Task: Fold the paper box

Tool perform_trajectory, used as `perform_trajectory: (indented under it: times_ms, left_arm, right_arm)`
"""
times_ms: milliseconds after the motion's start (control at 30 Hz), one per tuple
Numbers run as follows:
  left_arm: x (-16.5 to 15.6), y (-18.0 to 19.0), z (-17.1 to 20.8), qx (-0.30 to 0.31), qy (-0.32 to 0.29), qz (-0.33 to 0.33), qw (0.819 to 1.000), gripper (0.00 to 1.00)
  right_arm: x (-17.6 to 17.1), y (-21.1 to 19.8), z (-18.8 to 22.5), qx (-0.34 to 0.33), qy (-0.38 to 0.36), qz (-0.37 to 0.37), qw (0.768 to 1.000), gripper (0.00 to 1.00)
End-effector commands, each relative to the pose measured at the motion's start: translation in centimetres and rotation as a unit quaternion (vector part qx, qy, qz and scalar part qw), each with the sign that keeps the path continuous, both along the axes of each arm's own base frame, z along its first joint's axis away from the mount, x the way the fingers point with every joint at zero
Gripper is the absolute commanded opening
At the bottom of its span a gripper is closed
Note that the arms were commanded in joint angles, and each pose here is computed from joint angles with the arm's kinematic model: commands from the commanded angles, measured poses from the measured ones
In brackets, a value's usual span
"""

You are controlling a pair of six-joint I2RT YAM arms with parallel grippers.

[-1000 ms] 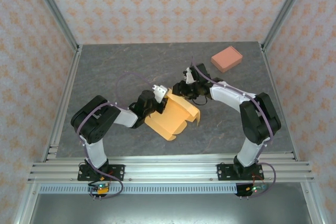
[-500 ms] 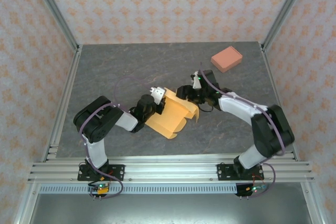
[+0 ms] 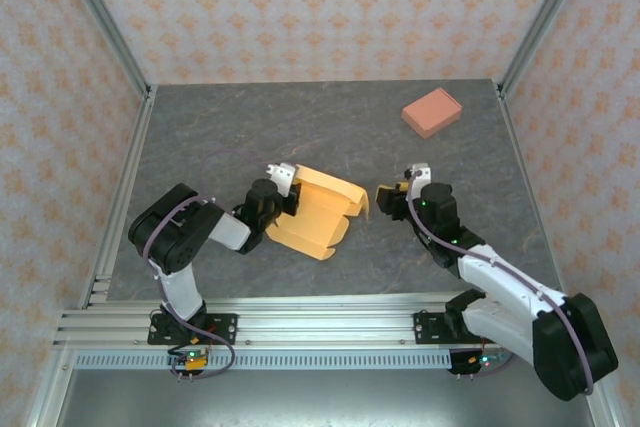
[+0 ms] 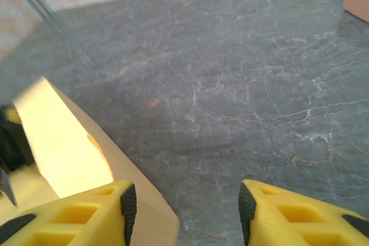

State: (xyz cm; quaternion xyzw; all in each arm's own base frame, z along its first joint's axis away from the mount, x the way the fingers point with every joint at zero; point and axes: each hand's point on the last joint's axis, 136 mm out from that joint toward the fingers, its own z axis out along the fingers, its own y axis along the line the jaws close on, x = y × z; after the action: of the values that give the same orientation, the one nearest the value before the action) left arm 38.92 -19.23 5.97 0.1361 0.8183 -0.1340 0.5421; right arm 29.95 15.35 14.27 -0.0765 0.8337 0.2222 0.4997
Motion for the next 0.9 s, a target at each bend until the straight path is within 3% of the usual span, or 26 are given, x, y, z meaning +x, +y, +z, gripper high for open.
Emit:
perform_trajectory:
  times_ms: [0,100,467,733,867]
  left_arm:
    - [-0.1,0.3,0.5,-0.039,0.014,-0.005,0.999,0.00]
    - [-0.2,-0.1,0.1,-0.041,0.031,-0.019,0.999,0.00]
    - [0.0,-1.6,0.3,-0.042,0.055,-0.054,0.996,0.00]
    - [-0.1,-1.0,1.1,-0.055,0.061,-0.030,0.996,0.00]
    - [-0.1,-0.9,1.7,-0.049,0.067,-0.015,0.996,0.00]
  right_arm:
    - [-0.3,2.2,-0.5,-0.015,-0.020,0.077,0.997,0.45]
    - [-0.6,4.3,-0.7,0.011,-0.025,0.125,0.992,0.44]
    - [-0.3,10.2,0.5,-0.009,-0.071,0.232,0.970,0.35]
    - [2.7,10.7,0.3,-0.042,-0.102,0.161,0.981,0.30]
    - [3.1,12.2,0.5,-0.036,-0.111,0.181,0.976,0.41]
